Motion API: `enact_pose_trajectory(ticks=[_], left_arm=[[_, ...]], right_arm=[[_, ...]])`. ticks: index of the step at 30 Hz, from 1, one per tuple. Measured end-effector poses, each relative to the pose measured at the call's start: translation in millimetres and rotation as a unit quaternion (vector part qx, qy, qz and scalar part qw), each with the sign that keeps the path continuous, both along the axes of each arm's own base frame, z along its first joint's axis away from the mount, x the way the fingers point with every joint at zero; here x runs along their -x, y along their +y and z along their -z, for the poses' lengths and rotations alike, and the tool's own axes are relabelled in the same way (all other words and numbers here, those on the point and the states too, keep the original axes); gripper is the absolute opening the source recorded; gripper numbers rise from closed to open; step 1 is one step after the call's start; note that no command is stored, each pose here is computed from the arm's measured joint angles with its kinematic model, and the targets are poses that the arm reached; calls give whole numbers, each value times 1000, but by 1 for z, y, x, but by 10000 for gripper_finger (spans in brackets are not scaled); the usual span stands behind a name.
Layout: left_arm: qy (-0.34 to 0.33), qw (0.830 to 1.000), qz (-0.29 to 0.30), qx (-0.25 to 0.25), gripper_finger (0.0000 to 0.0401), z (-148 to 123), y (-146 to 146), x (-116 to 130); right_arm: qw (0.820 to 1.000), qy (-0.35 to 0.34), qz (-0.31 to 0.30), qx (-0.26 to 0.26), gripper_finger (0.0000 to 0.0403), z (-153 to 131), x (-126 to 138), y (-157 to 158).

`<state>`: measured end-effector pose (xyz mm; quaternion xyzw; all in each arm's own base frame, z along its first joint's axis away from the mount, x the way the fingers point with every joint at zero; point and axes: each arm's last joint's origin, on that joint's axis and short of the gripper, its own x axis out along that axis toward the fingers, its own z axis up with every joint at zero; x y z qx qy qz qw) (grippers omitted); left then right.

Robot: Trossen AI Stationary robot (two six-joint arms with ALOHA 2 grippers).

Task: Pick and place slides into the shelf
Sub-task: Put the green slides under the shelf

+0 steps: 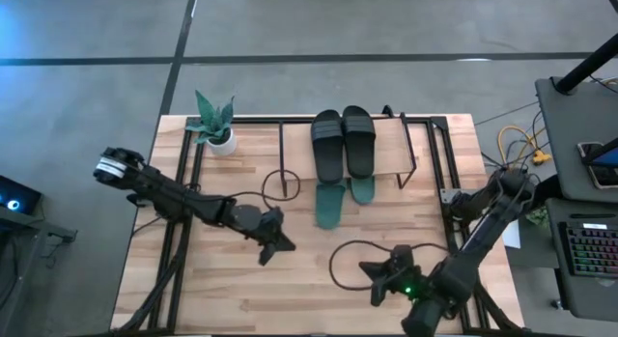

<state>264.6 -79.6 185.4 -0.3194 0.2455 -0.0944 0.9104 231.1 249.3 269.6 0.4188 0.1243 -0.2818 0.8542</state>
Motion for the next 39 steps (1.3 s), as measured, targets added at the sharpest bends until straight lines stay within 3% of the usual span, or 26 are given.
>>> enact_pose_trajectory(ticks=[10,19,25,31,39], left_arm=[[2,1000,-16,3,11,-4,-1,-37],[14,1000,-24,-2,11,3,-3,-53],[13,999,-32,-3,11,3,4,-56],[10,998,-60,0,11,3,23,-60],[6,998,-54,9,11,2,34,-62]], right_arm=[[996,24,-34,77,8,-37,23,-29],[991,49,-79,93,8,-57,38,-45],[992,61,-60,93,8,-64,49,-61],[998,54,-1,45,8,-66,56,-77],[999,43,12,26,8,-70,58,-83]])
